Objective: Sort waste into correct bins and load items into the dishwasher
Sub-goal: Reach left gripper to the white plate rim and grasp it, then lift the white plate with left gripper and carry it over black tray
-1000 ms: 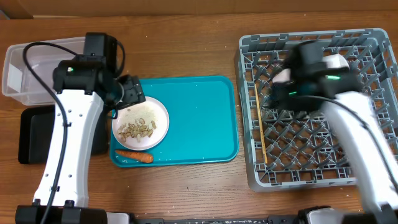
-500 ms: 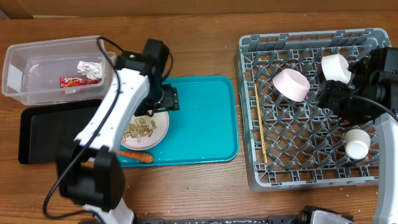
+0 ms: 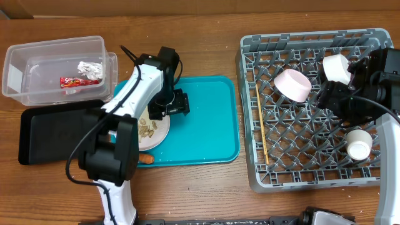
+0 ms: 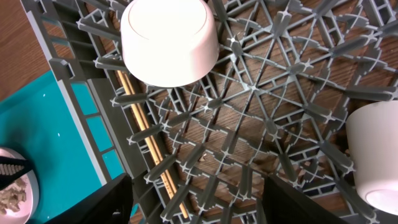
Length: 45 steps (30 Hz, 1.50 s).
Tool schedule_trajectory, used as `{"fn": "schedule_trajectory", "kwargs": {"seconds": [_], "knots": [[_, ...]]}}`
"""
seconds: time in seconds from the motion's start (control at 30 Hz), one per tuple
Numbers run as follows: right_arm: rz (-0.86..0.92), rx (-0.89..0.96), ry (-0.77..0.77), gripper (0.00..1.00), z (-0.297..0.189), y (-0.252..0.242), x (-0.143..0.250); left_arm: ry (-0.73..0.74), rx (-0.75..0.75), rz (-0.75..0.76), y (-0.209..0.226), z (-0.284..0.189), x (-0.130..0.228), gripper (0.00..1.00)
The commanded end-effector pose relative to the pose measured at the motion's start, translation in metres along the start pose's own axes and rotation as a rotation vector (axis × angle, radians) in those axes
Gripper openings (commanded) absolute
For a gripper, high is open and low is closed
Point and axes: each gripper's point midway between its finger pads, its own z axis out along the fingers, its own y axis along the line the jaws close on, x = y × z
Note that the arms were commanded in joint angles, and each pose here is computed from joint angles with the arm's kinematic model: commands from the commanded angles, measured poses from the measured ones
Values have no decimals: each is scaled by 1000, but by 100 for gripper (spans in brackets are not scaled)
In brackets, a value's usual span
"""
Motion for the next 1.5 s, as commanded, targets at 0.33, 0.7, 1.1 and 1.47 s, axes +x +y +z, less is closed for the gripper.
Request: {"fn": "schedule_trajectory", "kwargs": {"seconds": [0.33,0.7,1.1,1.47], "knots": [[-6,-8,-1,69,1,1,0,91,-13,44,-10,42,9,80],[-6,-8,0,69,1,1,0,91,-218,58,24,41,14,65],[-6,-18,3,69,1,3,0,39,-227,63,24,42,2,47],[-6,-18,5,69,1,2,1,24,-221,65,24,50,0,29]]}}
